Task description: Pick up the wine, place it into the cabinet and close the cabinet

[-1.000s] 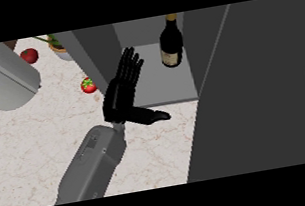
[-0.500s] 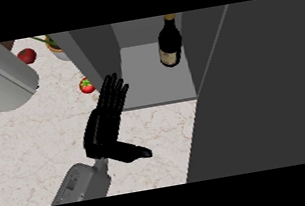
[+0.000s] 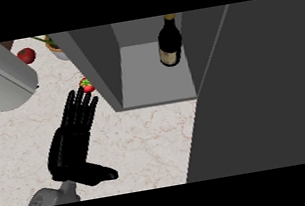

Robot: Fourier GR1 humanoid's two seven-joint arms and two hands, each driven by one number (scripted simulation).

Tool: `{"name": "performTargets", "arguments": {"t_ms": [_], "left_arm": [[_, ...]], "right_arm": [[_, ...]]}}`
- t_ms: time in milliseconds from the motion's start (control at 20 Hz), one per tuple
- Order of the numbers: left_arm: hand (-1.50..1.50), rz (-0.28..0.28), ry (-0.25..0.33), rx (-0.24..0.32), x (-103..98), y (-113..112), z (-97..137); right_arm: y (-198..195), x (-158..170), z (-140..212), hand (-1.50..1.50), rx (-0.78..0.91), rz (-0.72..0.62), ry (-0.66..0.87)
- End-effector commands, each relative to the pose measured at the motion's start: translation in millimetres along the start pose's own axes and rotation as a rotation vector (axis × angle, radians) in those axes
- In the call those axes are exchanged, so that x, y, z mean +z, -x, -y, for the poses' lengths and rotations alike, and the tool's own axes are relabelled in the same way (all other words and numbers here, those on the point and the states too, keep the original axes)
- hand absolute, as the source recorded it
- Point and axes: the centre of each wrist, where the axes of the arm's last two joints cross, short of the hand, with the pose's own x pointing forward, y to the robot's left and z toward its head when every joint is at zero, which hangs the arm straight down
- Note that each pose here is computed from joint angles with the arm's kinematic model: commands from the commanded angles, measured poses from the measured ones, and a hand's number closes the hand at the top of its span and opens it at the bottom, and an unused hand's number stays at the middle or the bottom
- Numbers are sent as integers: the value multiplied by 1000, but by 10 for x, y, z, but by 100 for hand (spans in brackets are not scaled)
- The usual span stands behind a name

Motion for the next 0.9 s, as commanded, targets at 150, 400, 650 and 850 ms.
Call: {"name": "performTargets", "arguments": {"t_ms": [150,400,650,850], "left_arm": [[-150,34,-23,-58,238,-374,-367],[-150,63,-51,-80,286,-536,-705],[-150,62,-57,-83,366,-717,-875],[-150,66,-48,-105,342,-942,-984]], "right_arm": [[-453,111,-80,150,-148,52,-250],[-517,79,-101,150,-160,67,-246],[-421,33,-177,150,-166,90,-241],[-447,7,-206,150,-174,81,-268]]}}
